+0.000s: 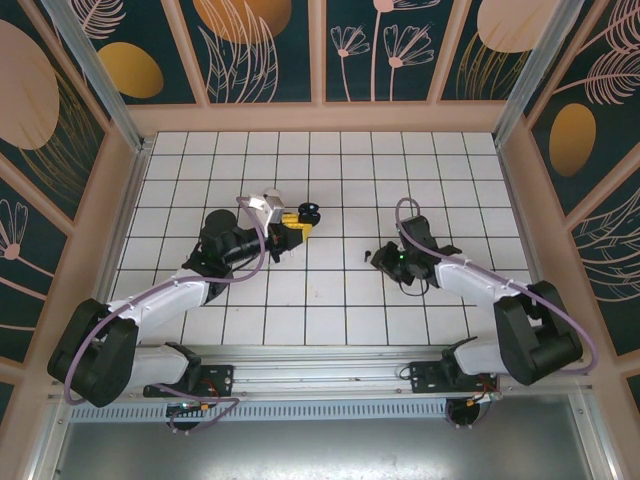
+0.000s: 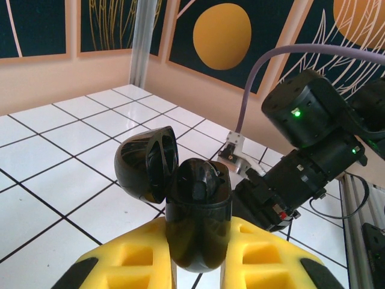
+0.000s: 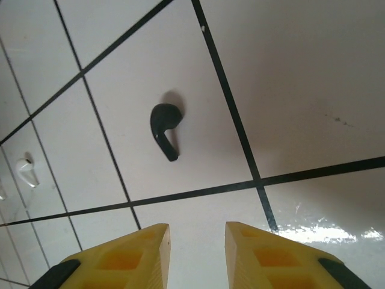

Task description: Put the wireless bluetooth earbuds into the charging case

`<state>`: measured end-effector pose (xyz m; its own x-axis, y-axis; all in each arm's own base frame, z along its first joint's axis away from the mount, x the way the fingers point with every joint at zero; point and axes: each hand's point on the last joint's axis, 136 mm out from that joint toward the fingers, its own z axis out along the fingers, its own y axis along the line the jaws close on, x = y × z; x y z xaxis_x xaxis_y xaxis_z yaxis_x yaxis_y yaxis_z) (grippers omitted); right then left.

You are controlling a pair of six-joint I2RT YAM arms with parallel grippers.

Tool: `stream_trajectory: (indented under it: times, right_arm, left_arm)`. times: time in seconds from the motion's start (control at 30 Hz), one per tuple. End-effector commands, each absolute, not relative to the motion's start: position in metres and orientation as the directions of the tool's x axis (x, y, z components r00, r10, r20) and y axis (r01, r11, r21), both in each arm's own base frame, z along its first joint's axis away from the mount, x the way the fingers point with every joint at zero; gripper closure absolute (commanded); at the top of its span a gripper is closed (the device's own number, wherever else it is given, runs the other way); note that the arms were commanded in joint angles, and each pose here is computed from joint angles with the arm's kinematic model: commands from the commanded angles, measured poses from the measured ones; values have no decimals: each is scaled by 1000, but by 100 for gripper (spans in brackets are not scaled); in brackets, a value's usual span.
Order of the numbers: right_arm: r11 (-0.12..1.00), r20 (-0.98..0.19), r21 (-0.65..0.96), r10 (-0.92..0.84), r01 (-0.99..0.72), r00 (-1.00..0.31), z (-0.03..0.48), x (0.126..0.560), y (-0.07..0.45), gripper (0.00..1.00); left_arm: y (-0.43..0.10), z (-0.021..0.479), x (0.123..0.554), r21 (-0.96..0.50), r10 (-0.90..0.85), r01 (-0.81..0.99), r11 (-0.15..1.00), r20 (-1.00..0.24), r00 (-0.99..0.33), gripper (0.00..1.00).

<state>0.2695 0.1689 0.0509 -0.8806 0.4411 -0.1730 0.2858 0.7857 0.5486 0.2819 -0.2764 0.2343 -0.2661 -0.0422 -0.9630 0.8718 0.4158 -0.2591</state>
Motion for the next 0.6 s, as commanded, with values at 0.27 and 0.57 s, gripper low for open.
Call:
stream_trajectory:
  times: [0.27,0.57]
  right_arm:
    - [811,-224,539,398,227,-890,63,308,187,70]
    - [845,-237,490,365,213,-900,57,316,189,70]
  left_arm:
    - [-280,244,275,-256,-68,892,372,-966,-249,96]
    - [-278,243,273,-256,-69,890,377,-966,-248,95]
